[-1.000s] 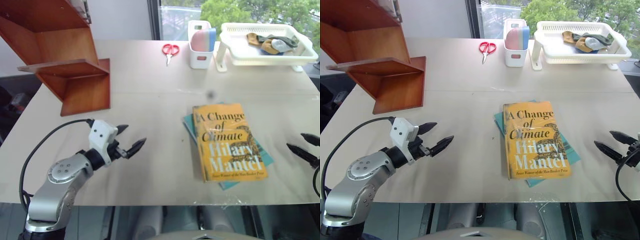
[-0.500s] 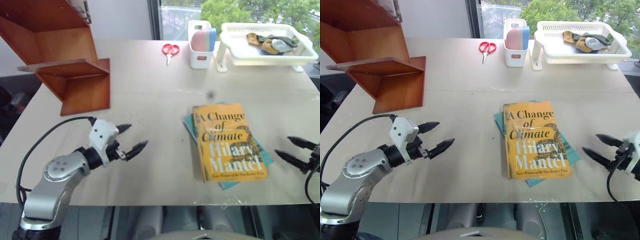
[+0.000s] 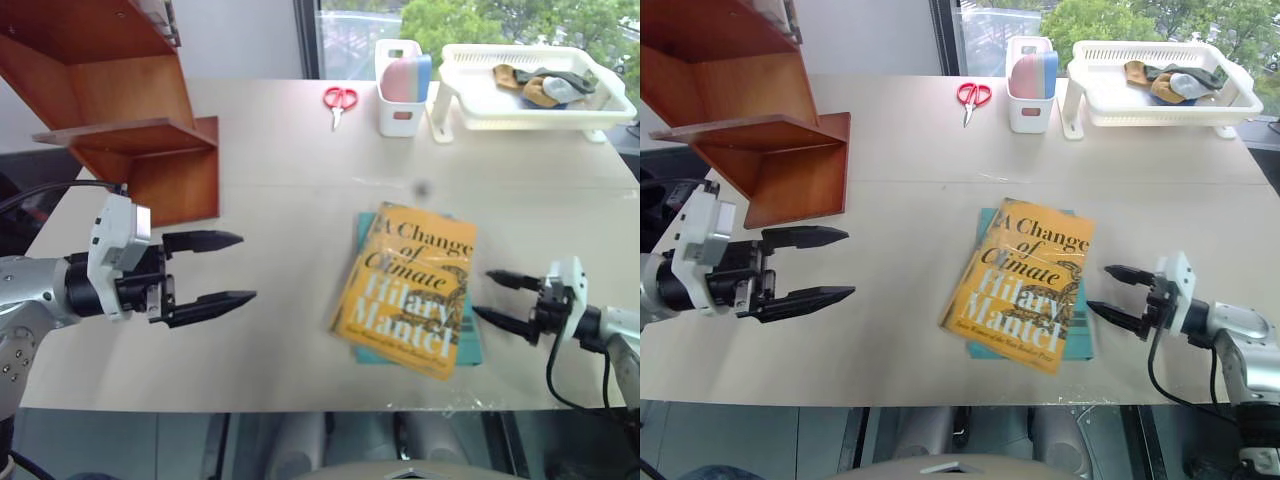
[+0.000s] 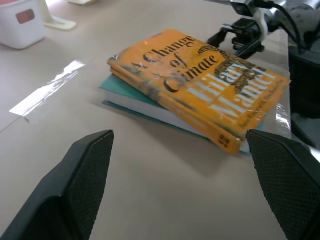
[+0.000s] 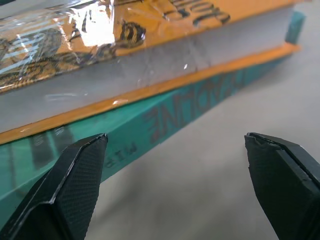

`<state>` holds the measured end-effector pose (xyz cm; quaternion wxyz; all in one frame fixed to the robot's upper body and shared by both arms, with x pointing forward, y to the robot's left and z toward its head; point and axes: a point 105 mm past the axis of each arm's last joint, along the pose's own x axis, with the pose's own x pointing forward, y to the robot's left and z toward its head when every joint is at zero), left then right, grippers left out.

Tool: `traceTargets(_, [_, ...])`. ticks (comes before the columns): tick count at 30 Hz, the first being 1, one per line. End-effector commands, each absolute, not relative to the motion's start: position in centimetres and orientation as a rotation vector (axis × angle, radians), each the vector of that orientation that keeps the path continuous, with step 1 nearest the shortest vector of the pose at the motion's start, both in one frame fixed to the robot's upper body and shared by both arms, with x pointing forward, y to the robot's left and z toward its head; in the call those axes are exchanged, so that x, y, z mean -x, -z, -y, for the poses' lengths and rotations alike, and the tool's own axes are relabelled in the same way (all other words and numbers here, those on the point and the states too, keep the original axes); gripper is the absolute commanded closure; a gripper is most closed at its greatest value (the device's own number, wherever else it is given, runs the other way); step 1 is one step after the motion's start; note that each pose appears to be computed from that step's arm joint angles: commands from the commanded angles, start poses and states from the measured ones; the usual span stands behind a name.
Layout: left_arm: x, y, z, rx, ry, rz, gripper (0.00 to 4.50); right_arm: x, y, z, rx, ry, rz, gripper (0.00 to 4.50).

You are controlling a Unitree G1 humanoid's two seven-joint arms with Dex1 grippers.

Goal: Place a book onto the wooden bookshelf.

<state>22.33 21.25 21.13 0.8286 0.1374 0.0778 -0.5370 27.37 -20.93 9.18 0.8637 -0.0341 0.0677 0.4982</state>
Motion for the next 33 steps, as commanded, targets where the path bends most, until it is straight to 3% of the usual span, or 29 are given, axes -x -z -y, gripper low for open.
traceTargets(1, [-22.1,-21.5,-21.1,-0.326,1.15,-0.147,0.05,-28.0,-10.2,20.3,0.117,-1.078,-0.105,0.0])
traceTargets(8, [-21.9,-21.1,-21.0,-0.321,1.152,-0.148,0.05,-30.0,-12.6,22.0,0.209,-1.042,-0.06,0.0])
traceTargets(20, [-22.1,-20.8,-20.5,-0.28,1.161,-0.135,0.05,-31.8,-13.7,16.8,0.215,-1.205,0.008,0.0])
traceTargets(25, [-22.3,-19.4,-19.4,-0.189,1.166,-0.17,0.05,-32.0,-13.8,16.9,0.223,-1.188,0.018,0.0])
traceTargets(29, [-23.7,-17.4,-18.7,0.002,1.103,-0.212,0.05,-31.7,-15.0,18.9,0.254,-1.142,0.024,0.0])
traceTargets(33, [-25.5,-14.4,-16.7,0.252,1.117,-0.331,0.05,-28.9,-17.6,20.4,0.136,-1.189,0.006,0.0])
